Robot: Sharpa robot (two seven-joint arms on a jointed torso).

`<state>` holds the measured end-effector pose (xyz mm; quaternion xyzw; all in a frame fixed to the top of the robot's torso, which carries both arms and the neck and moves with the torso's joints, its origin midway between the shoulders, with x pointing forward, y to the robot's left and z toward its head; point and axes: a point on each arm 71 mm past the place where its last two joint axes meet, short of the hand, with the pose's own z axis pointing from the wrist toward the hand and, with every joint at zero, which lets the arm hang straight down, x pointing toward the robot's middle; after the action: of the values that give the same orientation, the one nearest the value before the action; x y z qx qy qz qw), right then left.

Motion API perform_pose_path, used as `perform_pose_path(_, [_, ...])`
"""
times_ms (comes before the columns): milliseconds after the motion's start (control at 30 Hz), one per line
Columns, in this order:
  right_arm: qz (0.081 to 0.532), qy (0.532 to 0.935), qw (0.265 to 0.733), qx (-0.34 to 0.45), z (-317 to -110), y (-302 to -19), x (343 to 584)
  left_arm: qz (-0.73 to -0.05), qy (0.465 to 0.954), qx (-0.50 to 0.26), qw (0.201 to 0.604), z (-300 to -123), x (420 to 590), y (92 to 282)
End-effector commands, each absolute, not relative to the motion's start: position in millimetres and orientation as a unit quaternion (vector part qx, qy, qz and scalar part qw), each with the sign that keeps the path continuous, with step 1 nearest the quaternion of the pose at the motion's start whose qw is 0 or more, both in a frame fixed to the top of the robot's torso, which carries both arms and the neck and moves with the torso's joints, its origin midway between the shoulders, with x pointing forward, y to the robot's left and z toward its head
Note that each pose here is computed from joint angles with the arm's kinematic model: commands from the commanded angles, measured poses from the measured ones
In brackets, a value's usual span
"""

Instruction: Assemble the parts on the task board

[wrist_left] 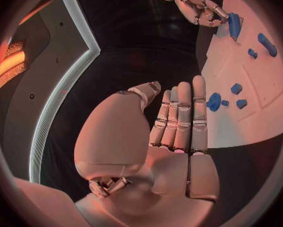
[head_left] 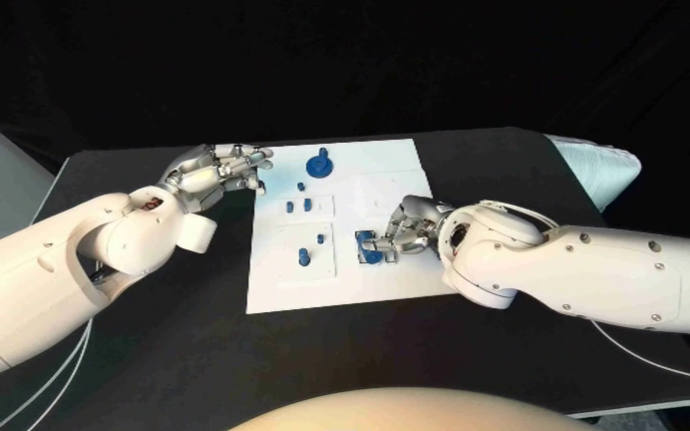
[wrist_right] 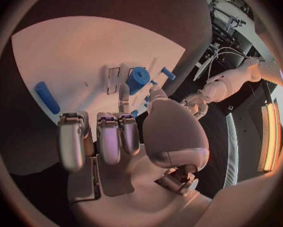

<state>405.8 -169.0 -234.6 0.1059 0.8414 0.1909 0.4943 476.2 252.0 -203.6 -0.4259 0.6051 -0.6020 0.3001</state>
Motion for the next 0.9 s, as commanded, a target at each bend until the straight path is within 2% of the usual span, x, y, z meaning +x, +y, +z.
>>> perform_pose_path(33, [0.245,0.82,0.507,0.107,-228,-169,403,-0.606,0.604,-0.425,0.295,-204.4,475.2,250.4])
perform_pose_path(333, [0.263,0.823,0.491,0.112,-226,-179,399,-0.605,0.604,-0.427,0.293,-207.2,474.0,250.4])
perform_pose_path(633, [0.25,0.834,0.48,0.108,-231,-183,402,-0.605,0.605,-0.427,0.292,-208.3,473.3,249.9])
perform_pose_path(900, [0.234,0.835,0.487,0.107,-234,-181,407,-0.605,0.605,-0.427,0.291,-208.2,473.0,249.9])
